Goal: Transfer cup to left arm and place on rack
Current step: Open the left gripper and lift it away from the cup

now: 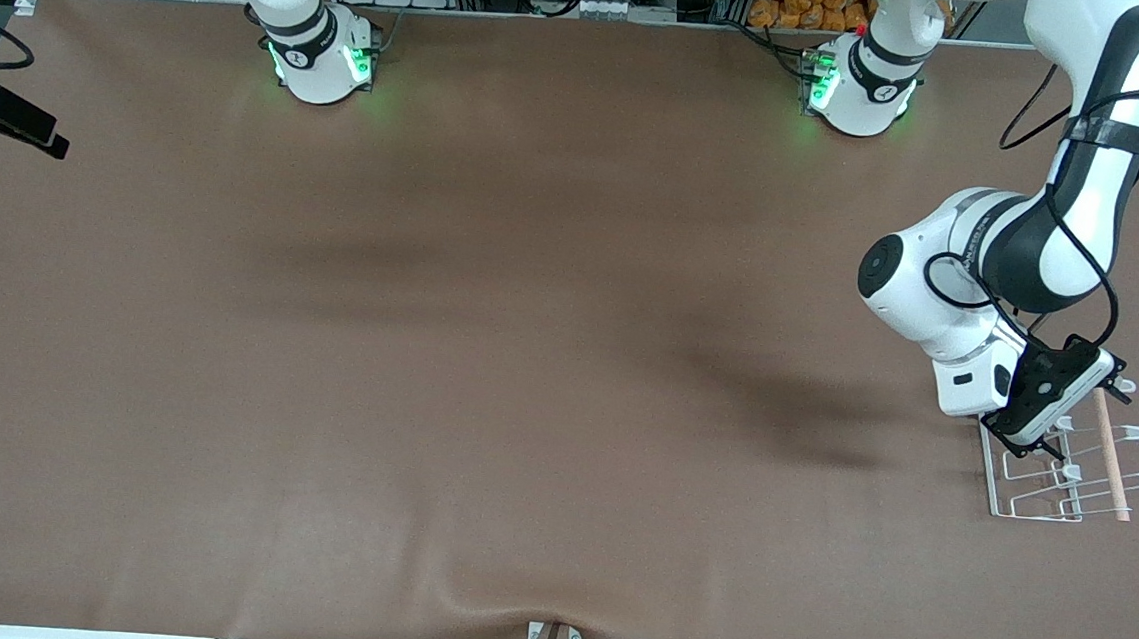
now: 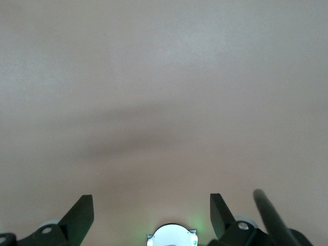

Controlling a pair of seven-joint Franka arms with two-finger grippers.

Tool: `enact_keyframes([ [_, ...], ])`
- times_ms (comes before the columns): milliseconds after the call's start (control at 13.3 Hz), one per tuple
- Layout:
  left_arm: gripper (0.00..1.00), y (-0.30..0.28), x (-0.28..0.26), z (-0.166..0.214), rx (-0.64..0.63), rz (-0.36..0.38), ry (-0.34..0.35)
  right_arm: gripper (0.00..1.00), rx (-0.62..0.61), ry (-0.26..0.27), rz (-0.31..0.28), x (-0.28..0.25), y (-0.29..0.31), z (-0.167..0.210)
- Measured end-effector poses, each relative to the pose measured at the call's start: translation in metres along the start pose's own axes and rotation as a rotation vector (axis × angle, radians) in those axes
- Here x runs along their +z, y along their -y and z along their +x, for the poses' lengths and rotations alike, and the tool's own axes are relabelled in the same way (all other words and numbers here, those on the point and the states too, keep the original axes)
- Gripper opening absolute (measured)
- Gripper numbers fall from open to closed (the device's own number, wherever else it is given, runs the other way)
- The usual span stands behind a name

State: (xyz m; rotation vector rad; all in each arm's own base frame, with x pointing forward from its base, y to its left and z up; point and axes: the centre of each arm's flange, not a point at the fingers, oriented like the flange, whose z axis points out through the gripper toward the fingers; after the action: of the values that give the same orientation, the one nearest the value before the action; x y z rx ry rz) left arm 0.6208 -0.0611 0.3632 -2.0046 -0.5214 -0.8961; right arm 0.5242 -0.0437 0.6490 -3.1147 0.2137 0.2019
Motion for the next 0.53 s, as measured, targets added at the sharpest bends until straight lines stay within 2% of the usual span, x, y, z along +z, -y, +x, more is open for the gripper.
enact_keyframes([
  [75, 1.00, -0.001, -0.005, 0.003, 0.018, -0.010, 0.028, 1.00, 0.000, 0.000, 0.000, 0.000, 0.000, 0.000],
  [225, 1.00, -0.002, -0.017, 0.019, 0.074, -0.052, 0.127, 1.00, -0.002, 0.001, 0.000, 0.001, 0.001, 0.001],
  [526, 1.00, 0.016, -0.034, 0.075, 0.176, -0.190, 0.292, 1.00, -0.003, 0.004, 0.000, 0.002, 0.002, 0.002],
])
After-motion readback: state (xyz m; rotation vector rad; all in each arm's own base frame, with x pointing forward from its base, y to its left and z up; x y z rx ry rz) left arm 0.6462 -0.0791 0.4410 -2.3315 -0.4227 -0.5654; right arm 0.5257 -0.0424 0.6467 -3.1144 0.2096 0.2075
